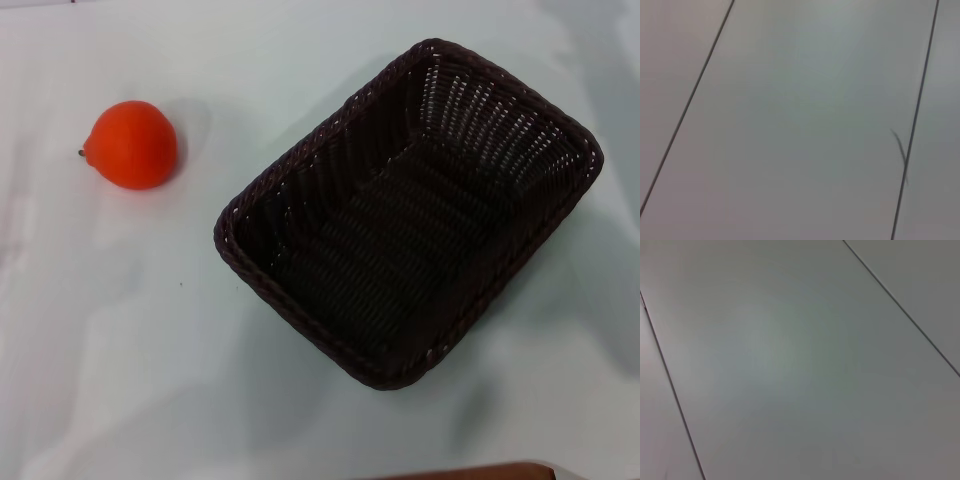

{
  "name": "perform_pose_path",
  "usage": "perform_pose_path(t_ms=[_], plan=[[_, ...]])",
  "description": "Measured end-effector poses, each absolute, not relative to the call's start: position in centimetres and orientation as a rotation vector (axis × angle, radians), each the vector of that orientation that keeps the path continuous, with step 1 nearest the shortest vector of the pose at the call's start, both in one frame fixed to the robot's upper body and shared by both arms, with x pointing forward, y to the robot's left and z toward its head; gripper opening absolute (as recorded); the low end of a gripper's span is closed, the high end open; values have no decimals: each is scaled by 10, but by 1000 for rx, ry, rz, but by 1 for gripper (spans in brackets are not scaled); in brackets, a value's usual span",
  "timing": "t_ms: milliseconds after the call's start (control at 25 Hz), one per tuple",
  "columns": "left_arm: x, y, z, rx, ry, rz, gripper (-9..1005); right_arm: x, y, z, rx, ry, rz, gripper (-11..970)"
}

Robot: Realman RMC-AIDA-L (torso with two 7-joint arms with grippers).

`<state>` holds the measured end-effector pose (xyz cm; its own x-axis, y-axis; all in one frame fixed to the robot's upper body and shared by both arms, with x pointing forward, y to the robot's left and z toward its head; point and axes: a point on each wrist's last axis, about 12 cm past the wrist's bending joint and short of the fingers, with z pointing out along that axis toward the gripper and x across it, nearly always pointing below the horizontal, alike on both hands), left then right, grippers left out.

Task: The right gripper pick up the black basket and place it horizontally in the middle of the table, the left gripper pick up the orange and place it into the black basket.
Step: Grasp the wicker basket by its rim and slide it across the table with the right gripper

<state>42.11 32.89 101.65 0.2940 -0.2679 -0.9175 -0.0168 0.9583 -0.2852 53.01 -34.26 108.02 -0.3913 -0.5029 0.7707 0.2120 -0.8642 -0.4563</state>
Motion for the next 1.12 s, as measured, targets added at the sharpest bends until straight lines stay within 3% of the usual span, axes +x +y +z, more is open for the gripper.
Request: perform_pose_path(t_ms=[560, 720, 880, 960, 1120], plan=[[420, 328, 1017, -259, 1257, -172, 843, 530, -342, 1079, -1419, 385, -2271, 932], [418, 330, 1016, -269, 1259, -161, 843, 531, -349, 1084, -1474, 229, -2182, 931], [420, 332, 1016, -268, 1269, -157, 844, 548, -368, 1113, -1667, -11, -1841, 929], [422, 333, 1016, -267, 1273, -155, 844, 548, -368, 1113, -1667, -11, -1841, 928], [425, 333, 1015, -267, 1284, -154, 843, 556, -379, 1167, -1933, -149, -1459, 918]])
